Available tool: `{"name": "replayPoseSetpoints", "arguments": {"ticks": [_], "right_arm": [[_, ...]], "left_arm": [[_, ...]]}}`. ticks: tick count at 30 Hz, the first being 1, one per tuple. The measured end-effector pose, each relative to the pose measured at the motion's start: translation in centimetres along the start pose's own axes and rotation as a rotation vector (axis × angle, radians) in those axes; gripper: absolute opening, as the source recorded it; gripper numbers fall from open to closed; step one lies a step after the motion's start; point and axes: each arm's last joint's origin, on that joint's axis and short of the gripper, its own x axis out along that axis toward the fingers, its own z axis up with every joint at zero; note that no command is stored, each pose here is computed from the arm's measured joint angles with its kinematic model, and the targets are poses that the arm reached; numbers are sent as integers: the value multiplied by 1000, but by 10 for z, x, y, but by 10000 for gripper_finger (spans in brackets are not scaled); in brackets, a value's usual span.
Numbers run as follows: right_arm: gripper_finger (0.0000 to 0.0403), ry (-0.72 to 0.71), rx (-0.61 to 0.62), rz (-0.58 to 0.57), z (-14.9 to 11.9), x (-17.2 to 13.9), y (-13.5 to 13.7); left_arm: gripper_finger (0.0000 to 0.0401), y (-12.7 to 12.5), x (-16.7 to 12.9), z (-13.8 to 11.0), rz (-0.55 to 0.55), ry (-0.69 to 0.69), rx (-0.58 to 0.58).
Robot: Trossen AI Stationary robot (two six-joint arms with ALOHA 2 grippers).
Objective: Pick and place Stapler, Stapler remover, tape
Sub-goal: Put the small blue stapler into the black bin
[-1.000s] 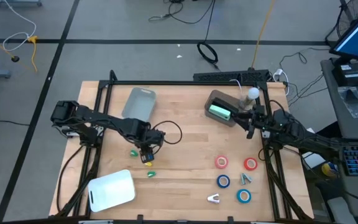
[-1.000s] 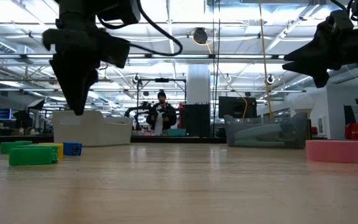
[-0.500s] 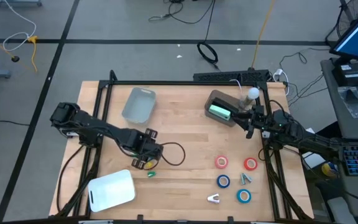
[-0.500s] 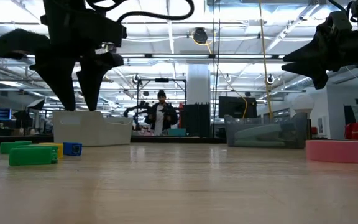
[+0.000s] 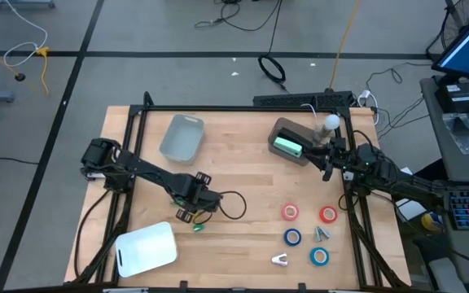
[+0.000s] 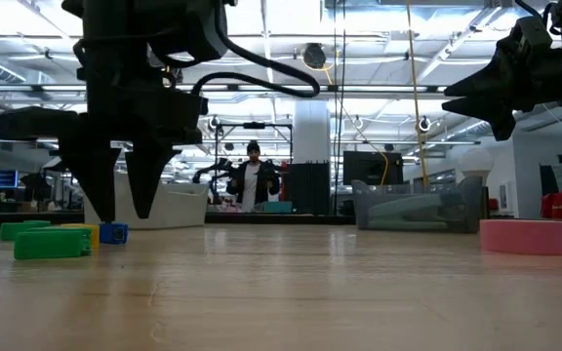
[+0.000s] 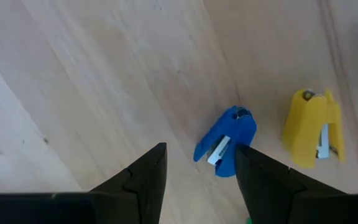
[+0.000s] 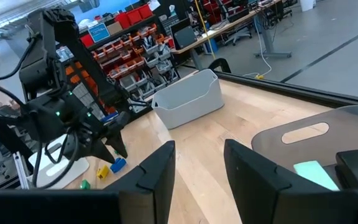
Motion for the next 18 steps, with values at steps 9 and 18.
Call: {"name": "replayPoseSetpoints", "arguments": {"ticks": [9, 18], "right_arm": [[130, 3, 22, -2, 0, 0, 0], [130, 4, 27, -3, 0, 0, 0]], "left_arm": [[189, 0, 1, 0, -1, 5, 32], [189, 0, -15, -6, -3, -32, 8]]}}
